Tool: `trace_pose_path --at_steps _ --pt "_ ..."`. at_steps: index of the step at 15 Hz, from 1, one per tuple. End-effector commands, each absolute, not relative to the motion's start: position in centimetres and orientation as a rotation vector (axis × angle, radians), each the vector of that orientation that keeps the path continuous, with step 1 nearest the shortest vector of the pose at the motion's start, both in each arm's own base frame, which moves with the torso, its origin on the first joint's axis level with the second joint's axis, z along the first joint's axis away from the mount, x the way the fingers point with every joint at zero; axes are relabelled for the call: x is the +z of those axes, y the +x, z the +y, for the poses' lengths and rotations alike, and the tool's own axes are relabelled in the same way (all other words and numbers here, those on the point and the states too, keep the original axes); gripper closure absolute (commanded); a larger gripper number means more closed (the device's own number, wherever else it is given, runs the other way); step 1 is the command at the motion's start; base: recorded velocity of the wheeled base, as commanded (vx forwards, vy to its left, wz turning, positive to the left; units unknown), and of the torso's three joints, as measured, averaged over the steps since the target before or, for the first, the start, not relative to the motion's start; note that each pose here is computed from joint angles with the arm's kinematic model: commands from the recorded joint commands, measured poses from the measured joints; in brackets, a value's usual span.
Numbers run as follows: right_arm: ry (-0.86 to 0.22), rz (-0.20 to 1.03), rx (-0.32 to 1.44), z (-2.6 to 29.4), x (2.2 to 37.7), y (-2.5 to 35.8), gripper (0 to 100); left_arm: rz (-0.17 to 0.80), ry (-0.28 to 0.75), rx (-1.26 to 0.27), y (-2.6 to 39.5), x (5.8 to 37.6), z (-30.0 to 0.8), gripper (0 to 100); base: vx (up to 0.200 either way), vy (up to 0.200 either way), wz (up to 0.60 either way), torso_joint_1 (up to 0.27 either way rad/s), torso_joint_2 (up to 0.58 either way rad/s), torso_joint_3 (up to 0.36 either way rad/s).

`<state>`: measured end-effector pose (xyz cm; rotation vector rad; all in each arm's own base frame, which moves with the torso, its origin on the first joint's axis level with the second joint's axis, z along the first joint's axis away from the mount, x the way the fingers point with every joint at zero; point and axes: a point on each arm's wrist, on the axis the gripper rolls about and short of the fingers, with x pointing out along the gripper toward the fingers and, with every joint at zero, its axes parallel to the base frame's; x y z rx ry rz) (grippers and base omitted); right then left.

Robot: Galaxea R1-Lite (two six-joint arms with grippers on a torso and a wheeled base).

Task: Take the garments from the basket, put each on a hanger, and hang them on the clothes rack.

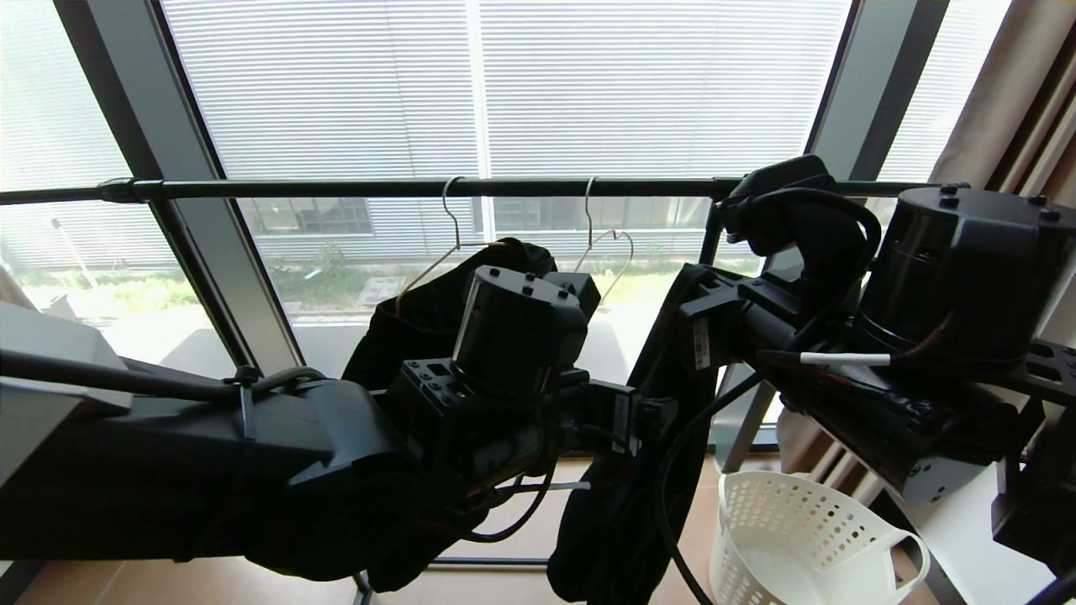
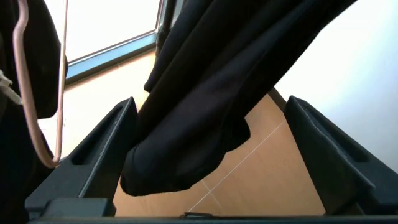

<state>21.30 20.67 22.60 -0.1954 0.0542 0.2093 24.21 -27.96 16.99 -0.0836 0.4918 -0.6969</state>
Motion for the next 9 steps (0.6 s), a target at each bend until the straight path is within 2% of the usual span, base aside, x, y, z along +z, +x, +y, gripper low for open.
trace_pose_path --at_steps 1,9 --pt "-0.192 0.047 0.223 20.8 22.8 20.8 100 0.496 -0.076 -0.677 24.8 16.3 -28.6 0 0.0 0.0 0.0 0.0 0.0 0.0" --pt "-0.164 0.015 0.223 20.0 24.1 20.0 100 0.521 -0.057 -0.624 26.5 14.3 -29.6 0 0.0 0.0 0.0 0.0 0.0 0.0"
